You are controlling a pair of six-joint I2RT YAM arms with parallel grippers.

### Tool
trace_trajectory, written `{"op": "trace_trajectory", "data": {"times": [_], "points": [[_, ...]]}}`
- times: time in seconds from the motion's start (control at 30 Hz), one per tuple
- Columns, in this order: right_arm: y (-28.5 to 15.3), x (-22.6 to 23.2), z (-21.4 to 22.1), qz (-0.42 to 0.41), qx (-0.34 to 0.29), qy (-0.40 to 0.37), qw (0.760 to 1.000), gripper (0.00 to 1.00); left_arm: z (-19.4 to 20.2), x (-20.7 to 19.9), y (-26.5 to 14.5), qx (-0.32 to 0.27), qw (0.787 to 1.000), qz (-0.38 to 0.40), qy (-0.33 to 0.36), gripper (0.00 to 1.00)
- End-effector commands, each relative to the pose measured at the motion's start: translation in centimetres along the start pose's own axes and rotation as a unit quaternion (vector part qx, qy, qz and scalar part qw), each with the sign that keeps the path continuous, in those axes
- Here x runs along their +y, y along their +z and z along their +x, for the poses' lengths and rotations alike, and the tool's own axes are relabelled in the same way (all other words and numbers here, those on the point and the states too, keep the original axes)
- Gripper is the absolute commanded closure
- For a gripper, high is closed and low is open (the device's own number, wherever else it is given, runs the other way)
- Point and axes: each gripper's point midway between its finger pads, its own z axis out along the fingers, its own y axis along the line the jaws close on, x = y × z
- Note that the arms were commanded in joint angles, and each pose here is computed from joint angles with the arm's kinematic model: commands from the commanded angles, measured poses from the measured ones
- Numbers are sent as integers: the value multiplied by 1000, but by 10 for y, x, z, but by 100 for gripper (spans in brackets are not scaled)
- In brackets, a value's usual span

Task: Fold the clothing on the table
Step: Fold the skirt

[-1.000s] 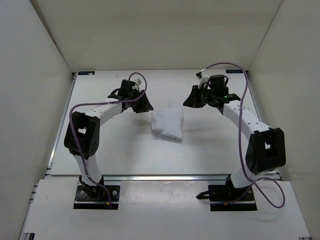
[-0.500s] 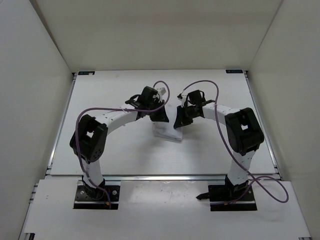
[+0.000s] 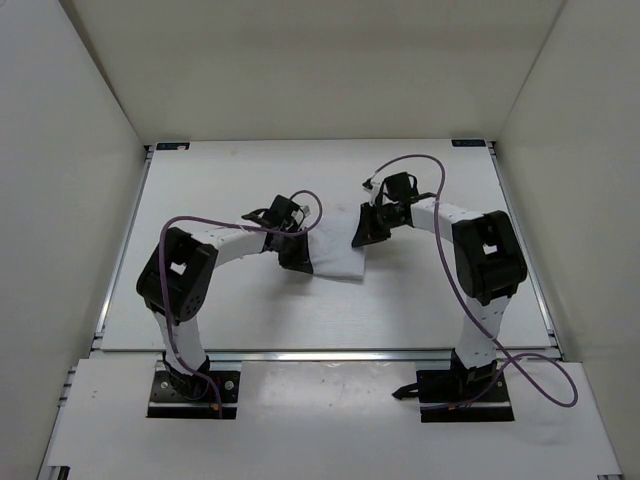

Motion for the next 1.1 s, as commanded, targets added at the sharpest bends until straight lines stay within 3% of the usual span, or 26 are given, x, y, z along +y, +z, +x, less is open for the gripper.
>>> {"op": "trace_trajectory", "data": {"times": [0.0,0.07,0.1,0.17,0.27,0.43,0.57,0.8,1.07], "points": [[-34,25,-56,-34,-66,-35,997,95,-33,-38,-31,-48,997,45,36,80],[-59,32,-81,-34,-101,-36,994,81,-49,-50,-50,-73,995,60,43,60],[-75,30,-91,-26,-118,-30,992,69,-60,-52,-64,-92,993,62,46,54],[-97,30,-103,-5,-137,-31,990,43,-75,-54,-88,-131,988,64,56,28],[-128,7,-106,83,-155,-38,984,23,-87,-19,-106,-173,983,15,56,1],[-154,-29,-74,199,-143,-41,969,17,-93,47,-145,-197,974,-99,43,1],[-152,-37,-38,207,-134,-34,968,16,-77,78,-164,-196,958,-201,59,1],[-137,-19,-3,176,-153,-36,972,15,-33,83,-151,-202,966,-161,34,1],[-131,-10,5,157,-158,-44,974,19,-15,85,-152,-211,966,-149,12,1]]}}
